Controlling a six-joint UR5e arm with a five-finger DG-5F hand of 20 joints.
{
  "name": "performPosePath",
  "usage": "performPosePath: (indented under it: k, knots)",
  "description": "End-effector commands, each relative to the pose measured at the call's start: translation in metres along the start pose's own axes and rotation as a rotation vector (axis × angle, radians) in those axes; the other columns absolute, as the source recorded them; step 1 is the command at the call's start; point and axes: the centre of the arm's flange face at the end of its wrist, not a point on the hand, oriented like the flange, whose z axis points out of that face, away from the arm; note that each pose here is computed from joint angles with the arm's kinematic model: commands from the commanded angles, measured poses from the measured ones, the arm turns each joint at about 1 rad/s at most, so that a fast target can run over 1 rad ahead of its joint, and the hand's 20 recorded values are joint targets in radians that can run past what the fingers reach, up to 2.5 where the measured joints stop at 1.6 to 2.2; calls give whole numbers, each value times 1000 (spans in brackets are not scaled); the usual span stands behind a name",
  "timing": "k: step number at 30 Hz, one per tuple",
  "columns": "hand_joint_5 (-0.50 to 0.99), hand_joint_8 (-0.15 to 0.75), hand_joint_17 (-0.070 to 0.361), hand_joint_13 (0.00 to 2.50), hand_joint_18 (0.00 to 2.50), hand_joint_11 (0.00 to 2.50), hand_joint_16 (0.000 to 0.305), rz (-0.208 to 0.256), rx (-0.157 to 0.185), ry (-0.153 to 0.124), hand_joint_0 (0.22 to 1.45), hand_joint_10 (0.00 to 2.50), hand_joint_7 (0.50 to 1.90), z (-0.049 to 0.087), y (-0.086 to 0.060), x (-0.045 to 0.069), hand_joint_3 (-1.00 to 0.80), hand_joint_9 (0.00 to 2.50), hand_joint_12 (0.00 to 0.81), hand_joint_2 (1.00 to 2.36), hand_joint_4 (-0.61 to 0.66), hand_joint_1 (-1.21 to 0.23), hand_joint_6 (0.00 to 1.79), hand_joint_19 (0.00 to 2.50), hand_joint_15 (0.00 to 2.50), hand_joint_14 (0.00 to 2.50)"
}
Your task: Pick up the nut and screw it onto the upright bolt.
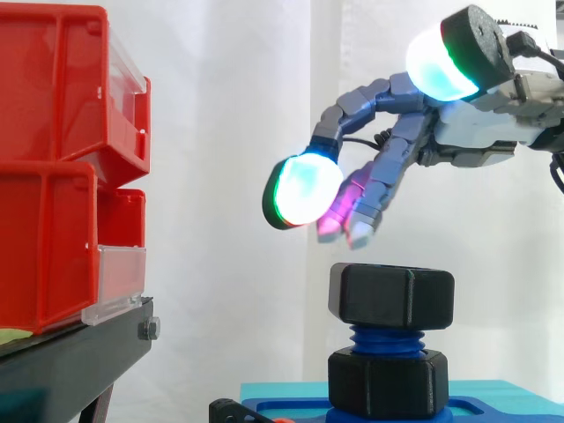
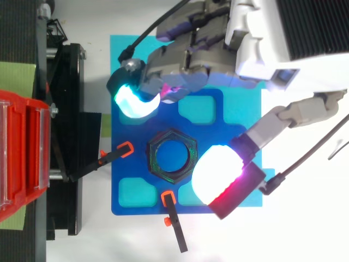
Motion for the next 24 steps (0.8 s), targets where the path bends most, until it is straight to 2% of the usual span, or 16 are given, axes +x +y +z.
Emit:
performPosePath:
  k: [1, 2, 5, 6, 7, 9, 10, 16, 18, 19, 24]
  knots:
    - [-157, 264, 102, 629, 463, 0, 45, -2, -18, -15, 476, 0, 599, 6, 5, 3, -500, 894, 330, 1000, 182, -205, 501, 80, 0, 0]
    - [-159, 261, 101, 601, 422, 0, 45, -4, -23, -19, 474, 0, 600, 7, 7, 4, -500, 871, 332, 1000, 183, -200, 501, 71, 0, 0]
    - [-164, 249, 100, 534, 343, 0, 45, 3, -22, 5, 472, 0, 590, 12, 5, 25, -500, 810, 334, 1000, 171, -195, 501, 41, 0, 0]
    - [-165, 249, 100, 519, 328, 0, 44, 5, -22, 7, 471, 0, 588, 13, 4, 28, -500, 796, 335, 1000, 170, -194, 501, 35, 0, 0]
    - [-165, 251, 100, 511, 327, 0, 44, 15, -21, 12, 471, 0, 589, 15, 2, 35, -500, 794, 334, 1000, 169, -194, 501, 31, 0, 0]
    - [-167, 251, 100, 489, 292, 0, 44, 27, -30, 7, 470, 0, 586, 19, 8, 38, -500, 759, 338, 1000, 169, -189, 501, 15, 0, 0]
    - [-167, 251, 100, 487, 288, 0, 45, 30, -30, 14, 469, 0, 587, 21, 8, 45, -500, 758, 338, 1000, 168, -189, 501, 20, 0, 0]
    - [-170, 246, 100, 440, 221, 0, 44, 31, -31, 21, 468, 0, 588, 22, 11, 49, -500, 700, 342, 1000, 160, -190, 501, 0, 0, 0]
    - [-172, 243, 99, 416, 193, 0, 44, 31, -28, 31, 467, 0, 581, 21, 11, 51, -500, 690, 341, 1000, 150, -190, 501, 0, 0, 0]
    - [-173, 245, 99, 413, 189, 0, 44, 37, -21, 50, 467, 0, 582, 17, 10, 59, -500, 683, 340, 1000, 153, -190, 501, 0, 0, 0]
    - [-179, 240, 99, 361, 118, 0, 44, 41, -17, 55, 464, 0, 581, 15, 8, 63, -500, 629, 343, 1000, 141, -187, 501, 0, 0, 0]
